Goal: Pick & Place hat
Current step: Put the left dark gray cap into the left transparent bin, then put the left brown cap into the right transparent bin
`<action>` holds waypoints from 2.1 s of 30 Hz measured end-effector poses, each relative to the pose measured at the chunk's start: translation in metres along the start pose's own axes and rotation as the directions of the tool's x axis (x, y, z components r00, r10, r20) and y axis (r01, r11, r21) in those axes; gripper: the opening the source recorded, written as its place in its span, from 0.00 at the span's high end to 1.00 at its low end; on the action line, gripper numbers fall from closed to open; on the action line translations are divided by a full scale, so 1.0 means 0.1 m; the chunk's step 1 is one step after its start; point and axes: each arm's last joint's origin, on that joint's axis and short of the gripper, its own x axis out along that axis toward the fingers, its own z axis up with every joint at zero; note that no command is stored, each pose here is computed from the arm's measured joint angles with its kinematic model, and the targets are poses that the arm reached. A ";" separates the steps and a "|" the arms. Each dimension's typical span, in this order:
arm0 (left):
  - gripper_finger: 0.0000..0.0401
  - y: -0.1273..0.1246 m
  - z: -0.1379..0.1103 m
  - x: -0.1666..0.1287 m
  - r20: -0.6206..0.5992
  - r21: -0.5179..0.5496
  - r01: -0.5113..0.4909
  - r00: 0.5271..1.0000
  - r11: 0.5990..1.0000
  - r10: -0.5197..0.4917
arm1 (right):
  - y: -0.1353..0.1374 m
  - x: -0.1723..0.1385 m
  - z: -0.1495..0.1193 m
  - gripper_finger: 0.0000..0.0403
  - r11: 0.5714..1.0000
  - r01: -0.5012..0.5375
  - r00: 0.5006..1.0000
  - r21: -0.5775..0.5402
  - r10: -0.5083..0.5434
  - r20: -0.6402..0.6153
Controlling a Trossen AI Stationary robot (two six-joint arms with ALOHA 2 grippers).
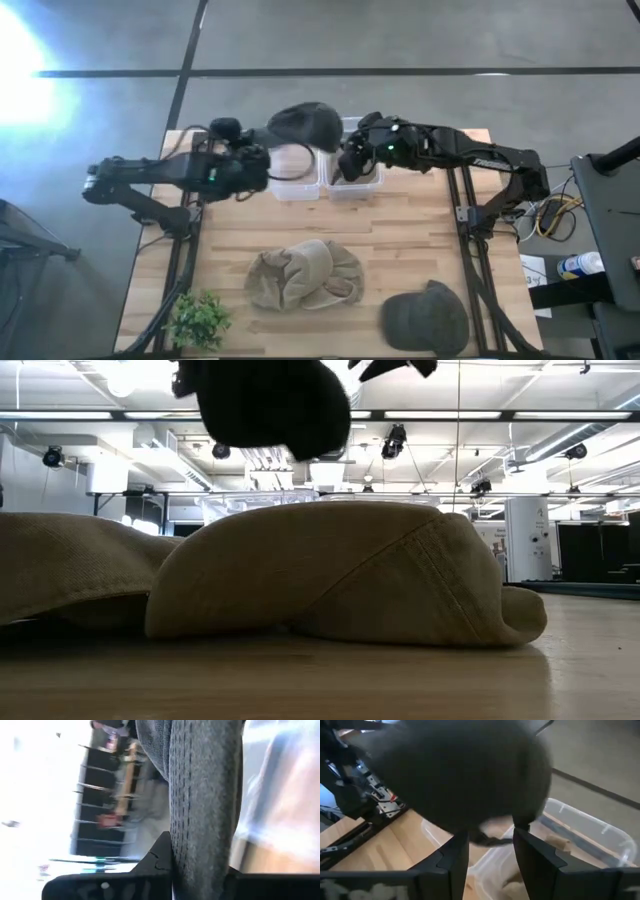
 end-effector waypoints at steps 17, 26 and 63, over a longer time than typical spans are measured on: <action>0.97 -0.06 -0.07 0.26 -0.170 0.562 0.030 0.982 0.826 0.080 | -0.18 -0.29 -0.02 0.70 0.998 0.066 0.997 -0.002 -0.066 -0.049; 0.97 -0.55 -0.04 0.49 -0.230 0.706 0.117 0.971 0.698 0.070 | -0.18 -0.25 -0.05 0.73 0.997 0.075 0.995 0.016 -0.074 -0.066; 0.66 -0.80 0.23 0.48 -0.154 0.682 0.089 0.988 0.726 0.024 | -0.21 -0.15 -0.19 0.81 0.995 0.104 0.987 -0.001 -0.103 -0.123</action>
